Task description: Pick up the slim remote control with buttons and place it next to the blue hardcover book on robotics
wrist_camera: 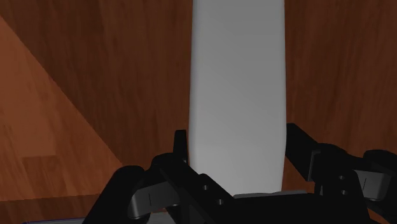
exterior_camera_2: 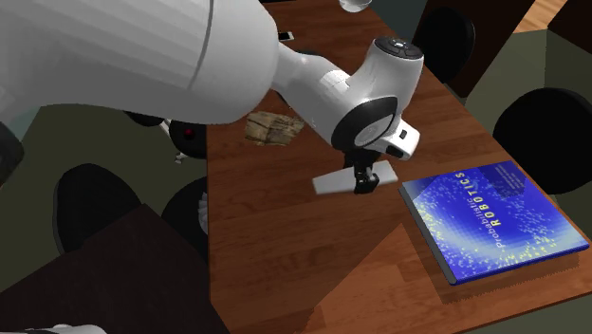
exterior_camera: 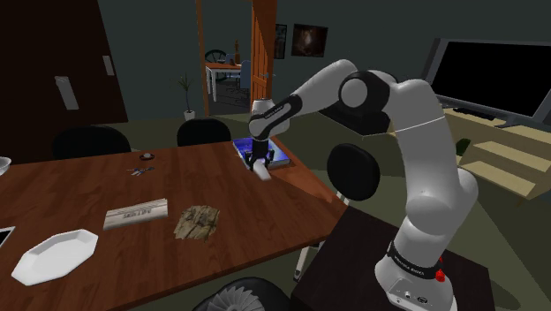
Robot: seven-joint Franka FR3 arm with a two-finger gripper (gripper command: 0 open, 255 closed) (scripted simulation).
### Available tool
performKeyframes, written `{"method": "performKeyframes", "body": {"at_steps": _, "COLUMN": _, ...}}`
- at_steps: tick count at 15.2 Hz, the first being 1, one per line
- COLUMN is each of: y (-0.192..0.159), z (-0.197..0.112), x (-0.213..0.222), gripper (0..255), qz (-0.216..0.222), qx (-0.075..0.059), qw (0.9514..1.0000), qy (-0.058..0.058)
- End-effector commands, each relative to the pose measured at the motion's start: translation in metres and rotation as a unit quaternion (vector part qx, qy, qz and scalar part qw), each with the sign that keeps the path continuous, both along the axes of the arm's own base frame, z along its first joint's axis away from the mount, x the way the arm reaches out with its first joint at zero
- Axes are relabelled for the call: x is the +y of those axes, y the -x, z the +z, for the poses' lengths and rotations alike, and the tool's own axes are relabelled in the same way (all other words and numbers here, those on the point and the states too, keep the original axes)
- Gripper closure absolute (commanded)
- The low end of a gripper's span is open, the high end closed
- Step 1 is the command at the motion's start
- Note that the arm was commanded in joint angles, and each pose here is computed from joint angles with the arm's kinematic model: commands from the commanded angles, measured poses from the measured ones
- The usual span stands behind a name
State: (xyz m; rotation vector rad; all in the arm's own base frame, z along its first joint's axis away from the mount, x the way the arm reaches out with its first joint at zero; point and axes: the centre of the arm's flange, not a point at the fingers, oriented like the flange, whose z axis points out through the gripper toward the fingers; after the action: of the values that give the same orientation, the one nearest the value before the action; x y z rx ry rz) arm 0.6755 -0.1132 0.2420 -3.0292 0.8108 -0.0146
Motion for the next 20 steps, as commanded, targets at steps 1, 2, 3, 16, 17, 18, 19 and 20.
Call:
{"method": "performKeyframes", "body": {"at_steps": 1, "y": -0.015, "z": 0.001, "x": -0.021, "gripper": 255, "qz": 0.001, "qx": 0.0, "qw": 1.0, "qy": 0.0}}
{"method": "performKeyframes", "body": {"at_steps": 2, "y": -0.022, "z": 0.001, "x": -0.032, "gripper": 255, "qz": 0.001, "qx": 0.0, "qw": 1.0, "qy": 0.0}}
{"method": "performKeyframes", "body": {"at_steps": 3, "y": -0.029, "z": 0.001, "x": -0.043, "gripper": 255, "qz": 0.001, "qx": 0.0, "qw": 1.0, "qy": 0.0}}
{"method": "performKeyframes", "body": {"at_steps": 16, "y": -0.066, "z": -0.041, "x": -0.102, "gripper": 255, "qz": 0.001, "qx": 0.0, "qw": 1.0, "qy": 0.0}}
{"method": "performKeyframes", "body": {"at_steps": 17, "y": -0.066, "z": -0.046, "x": -0.102, "gripper": 255, "qz": 0.001, "qx": 0.0, "qw": 1.0, "qy": 0.0}}
{"method": "performKeyframes", "body": {"at_steps": 18, "y": -0.066, "z": -0.051, "x": -0.102, "gripper": 255, "qz": 0.001, "qx": 0.0, "qw": 1.0, "qy": 0.0}}
{"method": "performKeyframes", "body": {"at_steps": 19, "y": -0.066, "z": -0.056, "x": -0.102, "gripper": 255, "qz": 0.001, "qx": 0.0, "qw": 1.0, "qy": 0.0}}
{"method": "performKeyframes", "body": {"at_steps": 20, "y": -0.066, "z": -0.062, "x": -0.102, "gripper": 255, "qz": 0.001, "qx": 0.0, "qw": 1.0, "qy": 0.0}}
